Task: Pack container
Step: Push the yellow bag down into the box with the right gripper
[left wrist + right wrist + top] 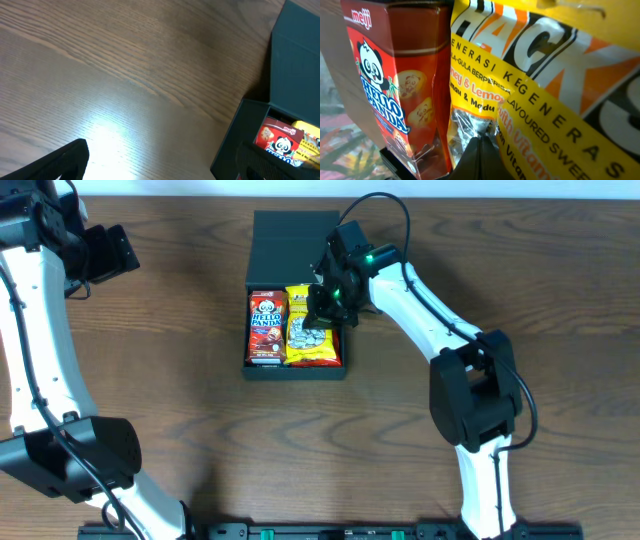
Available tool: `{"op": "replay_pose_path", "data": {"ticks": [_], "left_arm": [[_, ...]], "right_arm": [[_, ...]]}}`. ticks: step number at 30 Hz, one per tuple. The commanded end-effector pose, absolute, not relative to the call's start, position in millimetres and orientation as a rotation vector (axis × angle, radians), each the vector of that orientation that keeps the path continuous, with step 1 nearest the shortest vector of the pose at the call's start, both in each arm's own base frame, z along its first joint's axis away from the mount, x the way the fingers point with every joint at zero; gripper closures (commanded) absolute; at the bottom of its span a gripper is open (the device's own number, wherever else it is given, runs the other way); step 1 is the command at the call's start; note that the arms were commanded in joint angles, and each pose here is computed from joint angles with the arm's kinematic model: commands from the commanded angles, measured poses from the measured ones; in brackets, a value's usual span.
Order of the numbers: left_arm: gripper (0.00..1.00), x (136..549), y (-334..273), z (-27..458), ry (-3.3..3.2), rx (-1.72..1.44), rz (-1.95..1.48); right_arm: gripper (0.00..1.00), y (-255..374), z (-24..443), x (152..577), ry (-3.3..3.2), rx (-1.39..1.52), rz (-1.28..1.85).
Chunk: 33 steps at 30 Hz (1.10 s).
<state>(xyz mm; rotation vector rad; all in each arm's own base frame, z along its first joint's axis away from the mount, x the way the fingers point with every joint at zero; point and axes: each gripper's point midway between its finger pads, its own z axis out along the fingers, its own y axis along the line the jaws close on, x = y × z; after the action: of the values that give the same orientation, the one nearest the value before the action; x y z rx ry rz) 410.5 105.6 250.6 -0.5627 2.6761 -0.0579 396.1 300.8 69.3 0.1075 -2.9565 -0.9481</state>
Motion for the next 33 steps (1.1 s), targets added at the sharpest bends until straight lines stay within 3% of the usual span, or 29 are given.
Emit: {"op": "replay_pose_path", "data": {"ticks": [1,4,11,15,22,33], "left_arm": [[0.05,411,106,243,2.693,-0.583,-0.062],[0.05,411,106,243,2.692,-0.579,-0.061],[0.05,411,106,243,2.691,-0.579,-0.061],[0.05,412,107,244,2.688,-0.578,-0.061],[0.05,412,107,244,2.687,-0.579,-0.061],[0.05,412,107,244,2.688,-0.578,-0.061]], "right_arm": [[0.98,286,33,390,-2.935,0.066,-0.811],[0.99,288,43,392,-2.940,0.099,-0.852],[0.99,286,116,401,-3.040,0.296,-1.017],[0.98,267,137,412,-3.183,0.315,-0.917],[0.98,255,115,416,-3.231,0.333,-0.736],[0.98,255,45,395,-3.080,0.323,-0.570]]}}
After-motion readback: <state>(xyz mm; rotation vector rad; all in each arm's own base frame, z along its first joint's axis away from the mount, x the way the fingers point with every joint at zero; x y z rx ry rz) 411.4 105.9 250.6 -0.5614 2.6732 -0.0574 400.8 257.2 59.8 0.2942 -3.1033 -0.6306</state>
